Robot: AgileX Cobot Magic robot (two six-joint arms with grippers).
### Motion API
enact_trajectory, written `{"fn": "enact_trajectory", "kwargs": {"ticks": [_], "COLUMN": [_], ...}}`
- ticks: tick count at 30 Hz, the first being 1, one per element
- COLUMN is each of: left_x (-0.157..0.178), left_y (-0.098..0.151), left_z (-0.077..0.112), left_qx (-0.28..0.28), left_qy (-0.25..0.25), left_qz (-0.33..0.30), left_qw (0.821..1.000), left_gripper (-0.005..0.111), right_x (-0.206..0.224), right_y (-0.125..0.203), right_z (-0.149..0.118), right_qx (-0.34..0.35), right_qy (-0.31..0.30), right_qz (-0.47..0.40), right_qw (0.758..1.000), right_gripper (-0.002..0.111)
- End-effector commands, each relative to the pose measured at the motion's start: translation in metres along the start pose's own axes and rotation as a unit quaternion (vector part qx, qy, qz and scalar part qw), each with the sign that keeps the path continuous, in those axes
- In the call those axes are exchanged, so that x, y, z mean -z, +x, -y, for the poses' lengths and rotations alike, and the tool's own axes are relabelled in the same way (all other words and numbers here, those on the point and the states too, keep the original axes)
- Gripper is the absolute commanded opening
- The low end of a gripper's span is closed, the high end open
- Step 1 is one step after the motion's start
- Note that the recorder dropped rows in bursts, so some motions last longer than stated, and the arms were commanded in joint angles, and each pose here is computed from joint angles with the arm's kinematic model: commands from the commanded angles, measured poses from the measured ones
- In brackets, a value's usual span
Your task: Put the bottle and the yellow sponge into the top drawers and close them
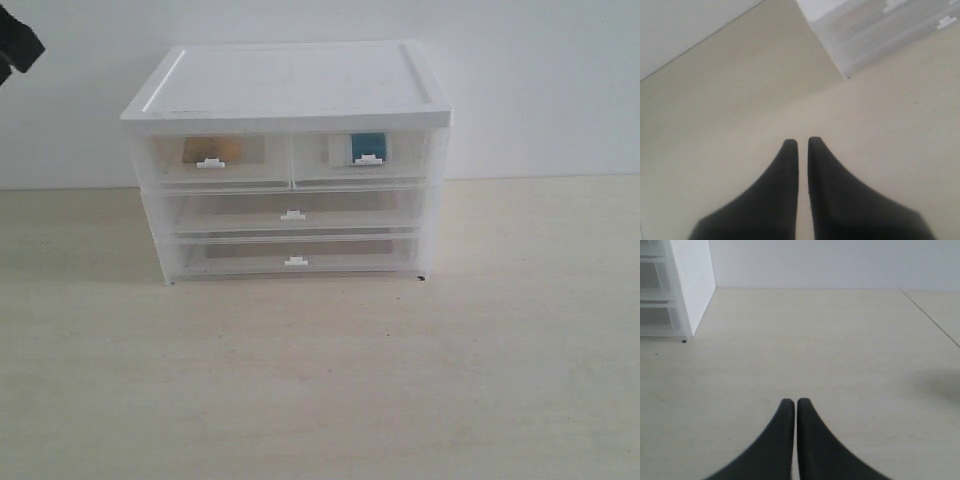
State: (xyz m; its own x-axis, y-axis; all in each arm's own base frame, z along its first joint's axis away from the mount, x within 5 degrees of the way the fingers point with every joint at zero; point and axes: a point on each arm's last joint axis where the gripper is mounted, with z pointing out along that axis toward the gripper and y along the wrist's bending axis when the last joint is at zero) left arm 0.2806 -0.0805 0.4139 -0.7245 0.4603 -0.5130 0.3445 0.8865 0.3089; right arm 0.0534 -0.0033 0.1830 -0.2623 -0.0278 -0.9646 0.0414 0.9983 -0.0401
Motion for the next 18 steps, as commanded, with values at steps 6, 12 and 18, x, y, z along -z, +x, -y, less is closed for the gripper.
{"fn": "enact_trajectory", "kwargs": {"ticks": [6, 12, 18], "left_x": [0.033, 0.042, 0.051], "left_y": [0.057, 0.1, 0.138], "left_z": [0.006, 0.015, 0.02], "left_qx": [0.079, 0.091, 0.094], "left_qy": [0.008, 0.017, 0.015], "left_qz": [0.105, 0.17, 0.193], "left_qw": [0.991, 0.981, 0.977], "left_gripper": [0.004, 0.004, 0.004], "right_x": [0.0, 0.0, 0.0], "right_y": [0.001, 0.001, 0.001], "right_z": [0.0, 0.0, 0.0], "right_qx": [-0.001, -0.001, -0.001], "right_qy": [0.001, 0.001, 0.001], "right_qz": [0.005, 0.005, 0.005], "right_qw": [1.0, 1.0, 1.0], "right_gripper": [0.0, 0.0, 0.0]}}
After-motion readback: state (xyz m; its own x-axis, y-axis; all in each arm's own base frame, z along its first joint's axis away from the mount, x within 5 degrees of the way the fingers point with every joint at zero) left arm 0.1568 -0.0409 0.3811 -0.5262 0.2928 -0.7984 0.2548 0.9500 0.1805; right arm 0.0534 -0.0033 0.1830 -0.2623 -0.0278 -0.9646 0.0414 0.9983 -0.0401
